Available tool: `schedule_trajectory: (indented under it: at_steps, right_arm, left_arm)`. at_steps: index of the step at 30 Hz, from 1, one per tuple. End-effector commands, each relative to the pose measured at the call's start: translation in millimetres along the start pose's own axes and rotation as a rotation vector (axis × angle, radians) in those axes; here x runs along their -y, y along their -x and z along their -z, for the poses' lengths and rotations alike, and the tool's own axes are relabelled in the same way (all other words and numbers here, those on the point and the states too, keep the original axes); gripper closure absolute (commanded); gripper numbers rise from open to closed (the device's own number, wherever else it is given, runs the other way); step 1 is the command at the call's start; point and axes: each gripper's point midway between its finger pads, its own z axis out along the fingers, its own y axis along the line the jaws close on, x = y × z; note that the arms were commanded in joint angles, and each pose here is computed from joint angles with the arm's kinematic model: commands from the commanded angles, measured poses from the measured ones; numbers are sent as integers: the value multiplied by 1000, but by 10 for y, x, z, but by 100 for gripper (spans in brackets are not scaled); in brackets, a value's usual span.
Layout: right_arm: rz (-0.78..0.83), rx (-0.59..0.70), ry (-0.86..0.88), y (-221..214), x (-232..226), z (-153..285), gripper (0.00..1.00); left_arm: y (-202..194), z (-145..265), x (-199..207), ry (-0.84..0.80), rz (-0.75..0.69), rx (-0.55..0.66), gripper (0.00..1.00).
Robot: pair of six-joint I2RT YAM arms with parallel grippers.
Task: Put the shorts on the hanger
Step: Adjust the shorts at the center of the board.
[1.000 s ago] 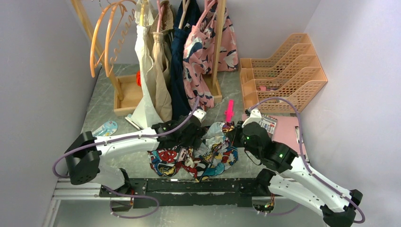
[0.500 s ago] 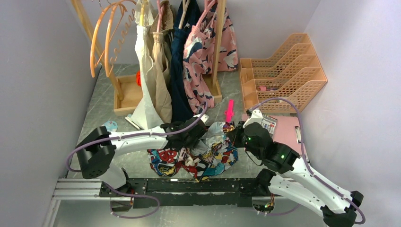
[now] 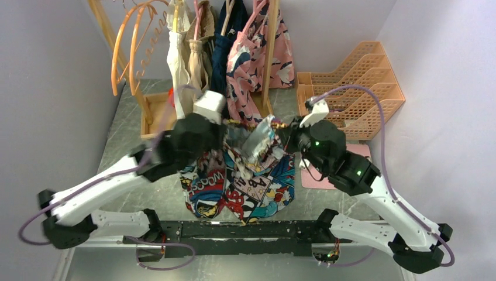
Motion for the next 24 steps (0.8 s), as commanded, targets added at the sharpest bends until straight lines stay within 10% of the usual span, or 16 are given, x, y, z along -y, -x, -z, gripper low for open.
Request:
schedule_trajectory:
  at_steps: [1,6,18,24]
  right_arm:
    - [68,144,48,584,-202,25,100]
    - [10,37,20,2,-90,-221,100]
    - [-115,-286,-98,-1569,425,-302,100]
    - [-138,-335,-80,-1601,361,-237,53]
  left_arm:
    - [856,699,-337,8,128,275,93]
    - [757,1033,-438,-103,287,374,93]
    - [-390,662,-528,-40,370,151,93]
    - [-734,455,-459,-29,378,73,93]
